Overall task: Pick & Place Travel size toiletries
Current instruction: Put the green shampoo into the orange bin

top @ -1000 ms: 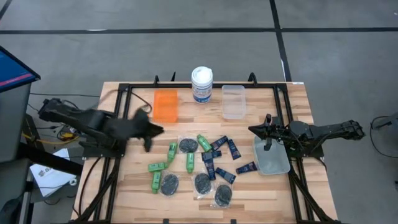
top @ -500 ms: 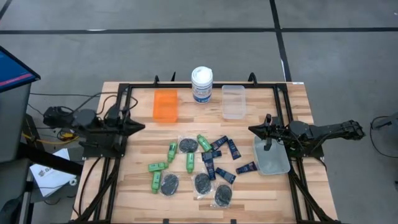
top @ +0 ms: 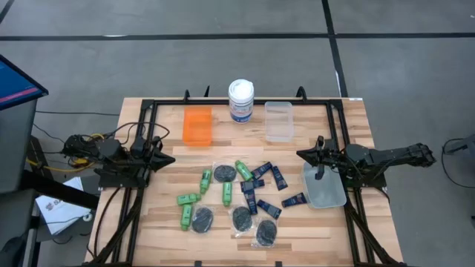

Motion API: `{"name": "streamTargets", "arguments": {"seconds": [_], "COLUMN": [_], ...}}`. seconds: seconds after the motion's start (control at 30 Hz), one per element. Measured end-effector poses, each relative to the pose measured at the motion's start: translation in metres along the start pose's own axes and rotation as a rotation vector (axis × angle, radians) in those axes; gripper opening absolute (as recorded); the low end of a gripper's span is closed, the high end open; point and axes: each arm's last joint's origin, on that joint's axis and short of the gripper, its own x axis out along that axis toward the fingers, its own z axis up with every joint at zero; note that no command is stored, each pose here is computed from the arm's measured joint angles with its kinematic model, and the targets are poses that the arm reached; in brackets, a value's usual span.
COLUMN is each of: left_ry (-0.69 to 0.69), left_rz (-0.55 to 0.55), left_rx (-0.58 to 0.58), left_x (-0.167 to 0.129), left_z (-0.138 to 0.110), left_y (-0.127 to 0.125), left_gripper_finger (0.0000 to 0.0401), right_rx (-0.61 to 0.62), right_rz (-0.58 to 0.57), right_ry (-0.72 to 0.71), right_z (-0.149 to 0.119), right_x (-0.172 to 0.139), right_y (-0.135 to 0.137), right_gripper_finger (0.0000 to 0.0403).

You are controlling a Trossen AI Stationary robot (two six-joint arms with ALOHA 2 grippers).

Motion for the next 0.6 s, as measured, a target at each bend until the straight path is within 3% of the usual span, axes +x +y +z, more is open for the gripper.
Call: {"name": "streamTargets", "arguments": {"seconds": [0.6], "left_ry": [0.082], "left_rz": [-0.055], "left_rx": [0.004], "left_x": [0.007], "left_z": [-0.031], "left_y": [0.005], "left_gripper_finger": [0.0002], "right_rx": [0.0], "right_rz": [0.0], "right_ry": [0.0], "right_z": [0.0], "right_x": [0.0], "right_y": [0.0], "right_gripper_finger": [0.0]}}
